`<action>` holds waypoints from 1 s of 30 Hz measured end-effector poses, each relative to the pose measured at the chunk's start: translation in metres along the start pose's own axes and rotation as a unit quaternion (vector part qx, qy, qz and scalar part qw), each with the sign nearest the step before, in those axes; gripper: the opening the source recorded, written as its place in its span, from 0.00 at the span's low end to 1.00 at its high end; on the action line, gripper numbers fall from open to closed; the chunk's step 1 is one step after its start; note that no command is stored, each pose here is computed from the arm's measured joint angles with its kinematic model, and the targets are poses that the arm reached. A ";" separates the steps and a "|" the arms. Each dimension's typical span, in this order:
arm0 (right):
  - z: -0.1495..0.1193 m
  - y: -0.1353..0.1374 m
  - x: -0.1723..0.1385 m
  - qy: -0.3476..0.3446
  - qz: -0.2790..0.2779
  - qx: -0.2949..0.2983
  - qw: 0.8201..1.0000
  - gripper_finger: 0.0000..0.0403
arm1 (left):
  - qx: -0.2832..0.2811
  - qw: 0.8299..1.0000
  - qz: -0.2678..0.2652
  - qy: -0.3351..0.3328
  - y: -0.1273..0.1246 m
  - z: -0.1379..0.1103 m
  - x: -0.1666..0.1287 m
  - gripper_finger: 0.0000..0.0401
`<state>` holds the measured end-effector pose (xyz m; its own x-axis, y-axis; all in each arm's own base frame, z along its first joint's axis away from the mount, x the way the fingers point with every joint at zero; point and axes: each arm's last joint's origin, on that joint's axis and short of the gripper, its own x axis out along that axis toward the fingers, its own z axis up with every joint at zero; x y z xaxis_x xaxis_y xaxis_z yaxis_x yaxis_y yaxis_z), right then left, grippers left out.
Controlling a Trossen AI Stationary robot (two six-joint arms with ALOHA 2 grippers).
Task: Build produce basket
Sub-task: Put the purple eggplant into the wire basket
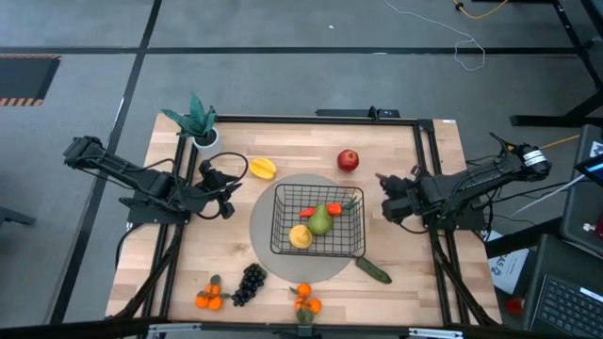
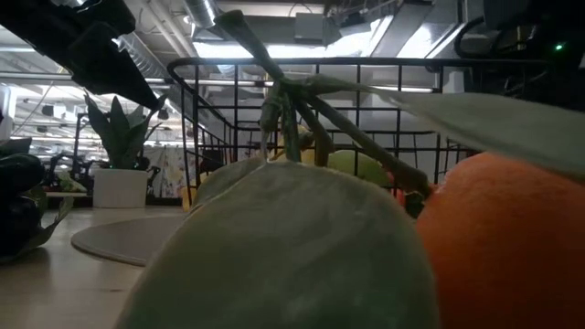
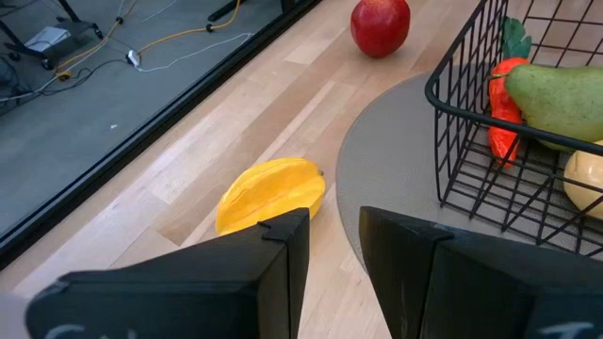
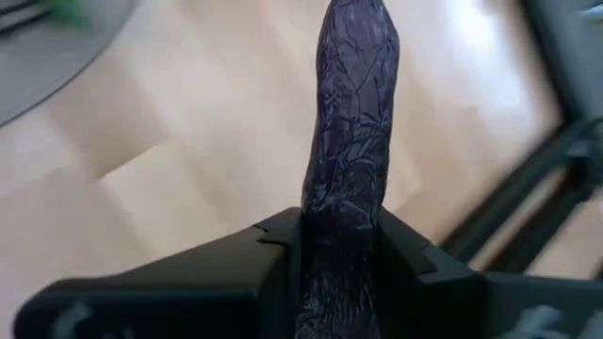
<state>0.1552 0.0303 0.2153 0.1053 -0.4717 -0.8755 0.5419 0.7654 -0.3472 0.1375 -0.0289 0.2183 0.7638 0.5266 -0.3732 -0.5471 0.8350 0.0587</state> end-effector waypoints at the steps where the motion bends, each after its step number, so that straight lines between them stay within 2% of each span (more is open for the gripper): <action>1: 0.000 -0.001 0.000 -0.009 -0.015 0.007 1.000 0.18 | 0.000 1.000 0.000 0.000 0.000 0.000 0.000 0.22; 5: 0.002 -0.007 -0.001 -0.070 -0.082 0.033 0.994 0.18 | 0.000 1.000 0.000 0.000 0.000 0.000 0.000 0.22; 9: 0.007 -0.011 -0.004 -0.159 -0.140 0.058 0.976 0.18 | 0.000 1.000 0.000 0.000 0.000 0.000 0.000 0.21; 15: 0.028 -0.014 -0.026 -0.318 -0.209 0.104 0.919 0.18 | 0.000 1.000 0.000 0.000 0.000 0.000 0.000 0.21; 20: 0.048 -0.016 -0.053 -0.388 -0.231 0.132 0.882 0.18 | 0.000 1.000 0.000 0.000 0.000 0.000 0.000 0.21; 25: 0.069 -0.014 -0.080 -0.397 -0.219 0.115 0.884 0.18 | 0.000 1.000 0.000 0.000 0.000 0.000 0.000 0.21; 28: 0.081 -0.012 -0.093 -0.390 -0.176 0.084 0.900 0.18 | 0.001 1.000 0.000 0.000 0.000 0.000 0.000 0.21; 30: 0.091 -0.010 -0.100 -0.387 -0.124 0.056 0.912 0.18 | 0.001 1.000 0.000 0.000 0.000 0.000 0.000 0.21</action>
<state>0.2147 0.0303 0.3371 0.5018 -0.8253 -0.2591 0.7060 0.5638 -0.4285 0.1375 -0.0289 0.2182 0.7635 0.5268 -0.3736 -0.5470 0.8350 0.0598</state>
